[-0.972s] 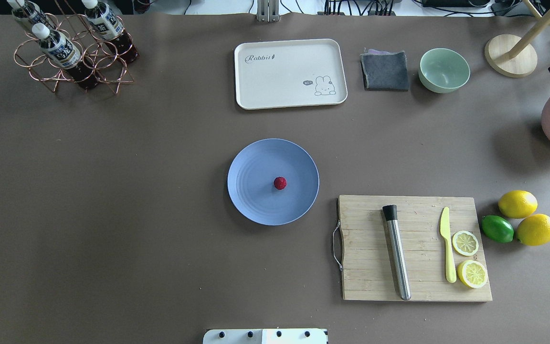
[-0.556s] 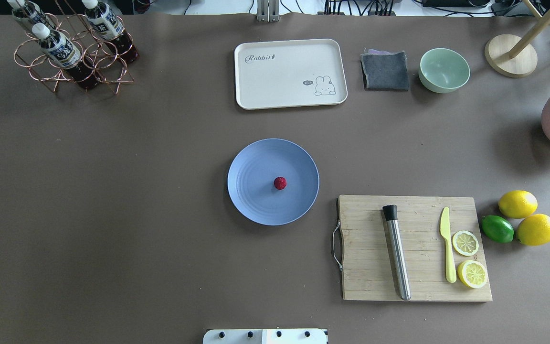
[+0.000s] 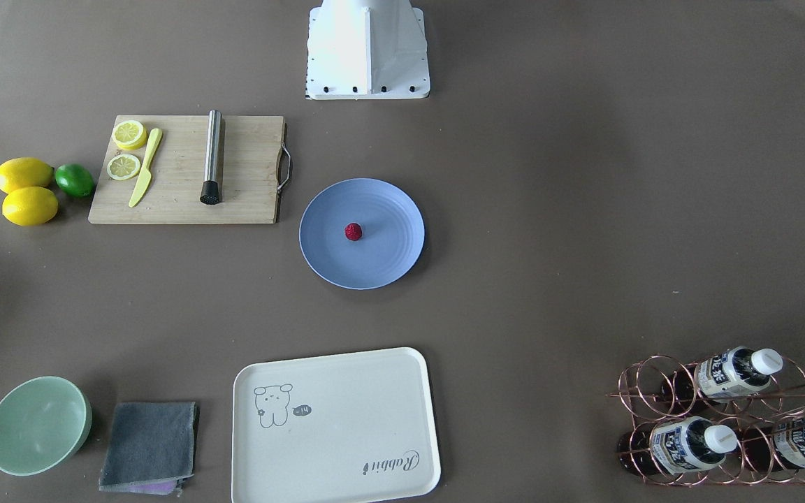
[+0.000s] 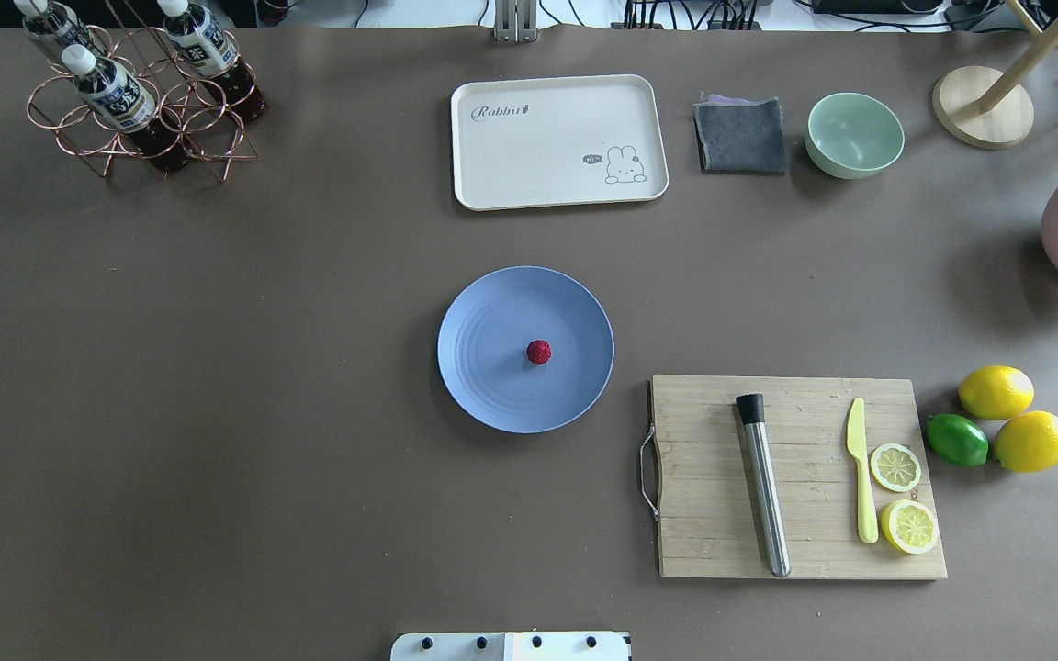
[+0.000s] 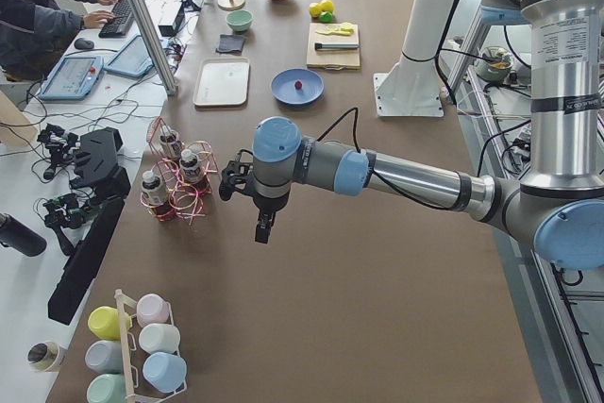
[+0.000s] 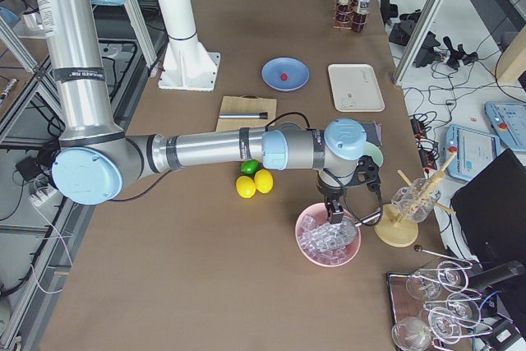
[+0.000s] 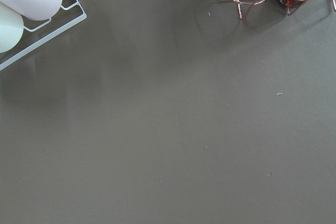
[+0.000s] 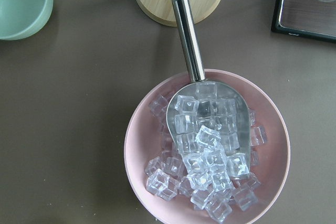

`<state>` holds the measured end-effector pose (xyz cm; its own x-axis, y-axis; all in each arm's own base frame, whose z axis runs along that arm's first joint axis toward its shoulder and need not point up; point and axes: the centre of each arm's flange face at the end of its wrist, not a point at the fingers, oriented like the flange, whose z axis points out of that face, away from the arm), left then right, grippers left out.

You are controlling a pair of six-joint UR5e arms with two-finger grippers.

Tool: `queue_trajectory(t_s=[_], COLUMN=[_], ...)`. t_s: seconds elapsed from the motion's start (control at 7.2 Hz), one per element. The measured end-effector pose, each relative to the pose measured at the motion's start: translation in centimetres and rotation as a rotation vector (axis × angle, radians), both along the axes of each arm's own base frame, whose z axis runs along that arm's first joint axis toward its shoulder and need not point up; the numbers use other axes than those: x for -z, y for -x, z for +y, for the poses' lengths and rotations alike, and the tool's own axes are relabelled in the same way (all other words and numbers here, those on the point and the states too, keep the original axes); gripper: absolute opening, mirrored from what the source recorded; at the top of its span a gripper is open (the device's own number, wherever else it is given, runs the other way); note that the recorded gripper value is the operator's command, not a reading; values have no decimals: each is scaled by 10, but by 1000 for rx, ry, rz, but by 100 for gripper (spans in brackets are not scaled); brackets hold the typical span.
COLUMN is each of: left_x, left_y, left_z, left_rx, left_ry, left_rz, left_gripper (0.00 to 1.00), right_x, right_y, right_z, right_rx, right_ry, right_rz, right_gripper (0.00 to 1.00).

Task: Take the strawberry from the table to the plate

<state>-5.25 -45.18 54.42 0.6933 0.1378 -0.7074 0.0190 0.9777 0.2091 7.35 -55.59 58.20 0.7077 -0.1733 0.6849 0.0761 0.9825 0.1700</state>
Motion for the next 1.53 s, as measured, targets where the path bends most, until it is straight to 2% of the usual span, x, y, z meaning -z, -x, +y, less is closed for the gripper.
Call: queue_trajectory(t_s=[0.28, 0.97, 1.53], left_x=[2, -38, -47], left_y=[11, 17, 14], left_z=[8, 34, 47], left_rx=[25, 39, 37], left_ry=[-7, -26, -10], left_rz=[-2, -7, -3], left_gripper=[97, 97, 97], right_x=[1, 8, -3], right_y=[-1, 6, 4], right_z=[-2, -7, 12], right_rx=[-1, 2, 1], right_ry=[-4, -5, 5], right_rz=[26, 11, 32], right_gripper=[100, 100, 100])
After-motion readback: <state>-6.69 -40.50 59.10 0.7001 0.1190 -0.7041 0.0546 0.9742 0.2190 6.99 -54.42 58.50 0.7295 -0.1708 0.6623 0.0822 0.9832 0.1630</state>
